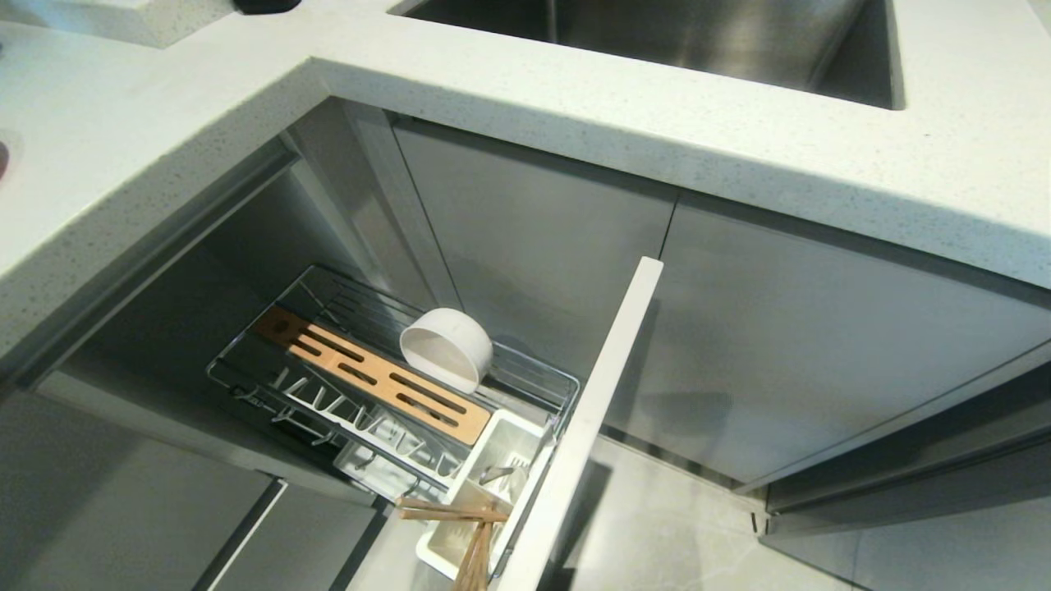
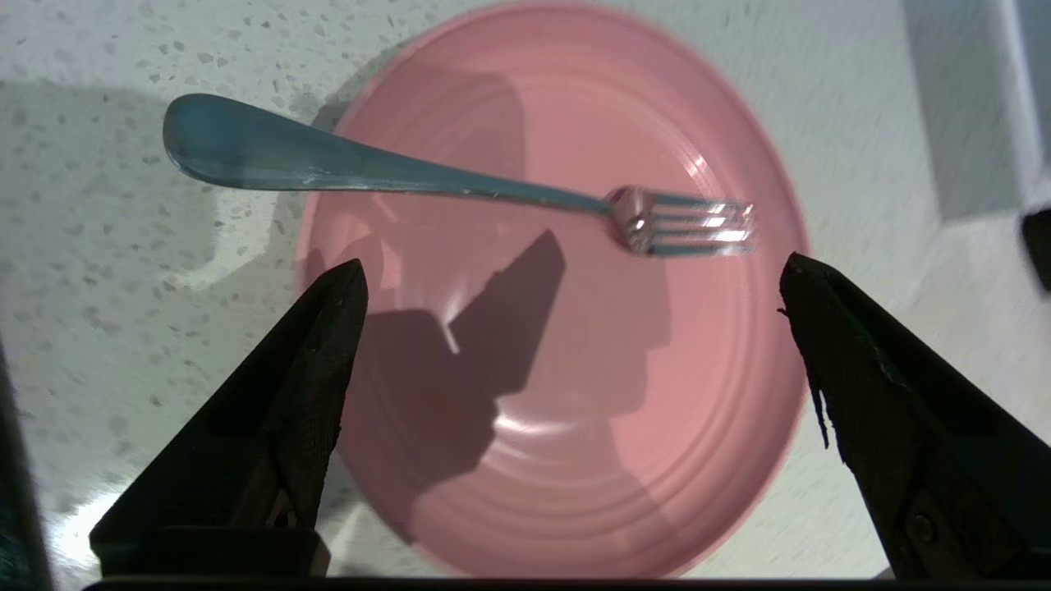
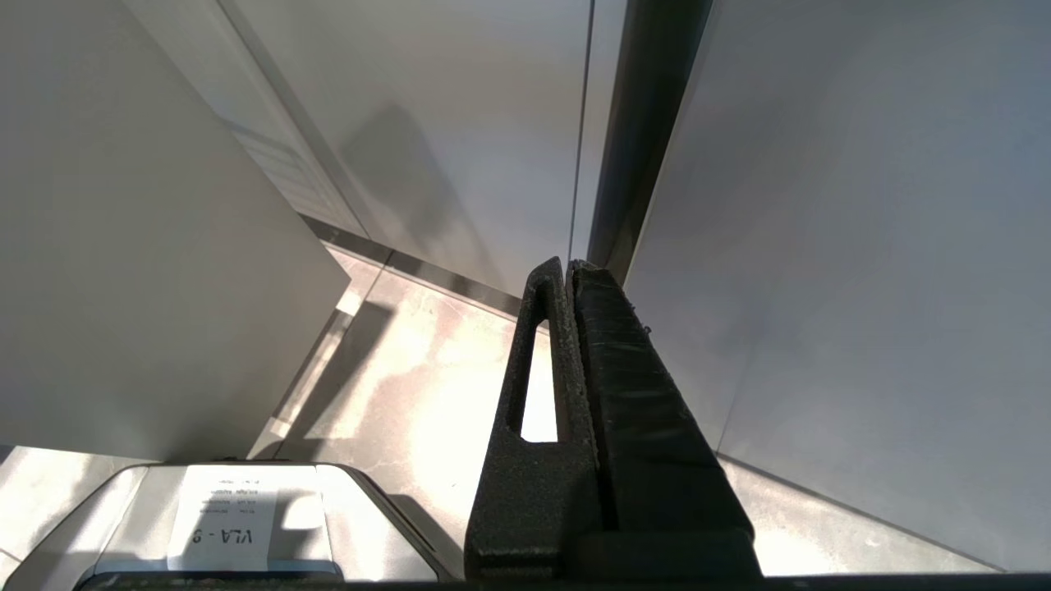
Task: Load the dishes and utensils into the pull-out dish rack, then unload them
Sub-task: Pick up the fork and place it in the cupboard
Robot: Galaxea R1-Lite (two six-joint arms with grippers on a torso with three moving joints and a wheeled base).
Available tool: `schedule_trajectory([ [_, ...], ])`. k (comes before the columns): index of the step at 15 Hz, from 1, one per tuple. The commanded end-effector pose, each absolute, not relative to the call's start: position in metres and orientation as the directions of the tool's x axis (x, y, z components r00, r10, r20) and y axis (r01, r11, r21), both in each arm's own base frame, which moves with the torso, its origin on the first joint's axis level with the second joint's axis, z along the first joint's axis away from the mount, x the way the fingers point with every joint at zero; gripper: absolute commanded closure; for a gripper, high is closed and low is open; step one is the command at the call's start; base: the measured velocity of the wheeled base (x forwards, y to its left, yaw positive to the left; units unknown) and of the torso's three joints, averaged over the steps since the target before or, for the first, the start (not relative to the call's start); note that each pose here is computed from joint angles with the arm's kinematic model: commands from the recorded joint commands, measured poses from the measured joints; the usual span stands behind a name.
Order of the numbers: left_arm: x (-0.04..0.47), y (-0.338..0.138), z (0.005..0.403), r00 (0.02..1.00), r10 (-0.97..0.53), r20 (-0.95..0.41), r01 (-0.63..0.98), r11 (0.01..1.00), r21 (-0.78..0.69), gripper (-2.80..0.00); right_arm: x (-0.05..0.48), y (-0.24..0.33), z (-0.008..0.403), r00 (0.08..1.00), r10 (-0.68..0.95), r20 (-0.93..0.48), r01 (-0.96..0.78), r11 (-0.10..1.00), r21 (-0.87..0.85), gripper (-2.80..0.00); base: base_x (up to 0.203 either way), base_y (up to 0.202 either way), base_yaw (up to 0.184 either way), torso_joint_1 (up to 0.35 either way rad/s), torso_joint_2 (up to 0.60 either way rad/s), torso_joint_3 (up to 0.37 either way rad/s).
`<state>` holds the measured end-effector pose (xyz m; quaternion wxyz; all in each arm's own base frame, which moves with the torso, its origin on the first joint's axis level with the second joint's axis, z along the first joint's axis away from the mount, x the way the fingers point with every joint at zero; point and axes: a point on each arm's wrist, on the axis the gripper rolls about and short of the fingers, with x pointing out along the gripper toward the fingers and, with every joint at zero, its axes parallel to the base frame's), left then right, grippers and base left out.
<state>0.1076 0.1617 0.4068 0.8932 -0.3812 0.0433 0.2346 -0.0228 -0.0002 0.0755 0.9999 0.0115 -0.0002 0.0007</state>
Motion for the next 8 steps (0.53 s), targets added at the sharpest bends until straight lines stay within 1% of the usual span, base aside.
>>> schedule_trajectory([
  [1, 0.11, 0.15, 0.414, 0.878, 0.414, -0.241, -0.456, 0.566, -0.687, -2.8, -0.023, 0.0, 0.075, 1.0, 0.002, 0.0, -0.002, 1.0, 0.023, 0.0, 0.0, 0.0, 0.0, 0.0, 0.0, 0.0],
  [3, 0.118, 0.143, 0.415, 0.861, 0.443, -0.25, -0.478, 0.536, -0.696, -2.8, -0.023, 0.0, 0.075, 1.0, 0.002, 0.0, -0.002, 1.0, 0.023, 0.0, 0.0, 0.0, 0.0, 0.0, 0.0, 0.0],
  [8, 0.139, 0.144, 0.407, 0.801, 0.514, -0.307, -0.545, 0.414, -0.729, -2.8, -0.023, 0.0, 0.075, 1.0, 0.002, -0.002, -0.001, 1.0, 0.023, 0.0, 0.0, 0.0, 0.0, 0.0, 0.0, 0.0],
])
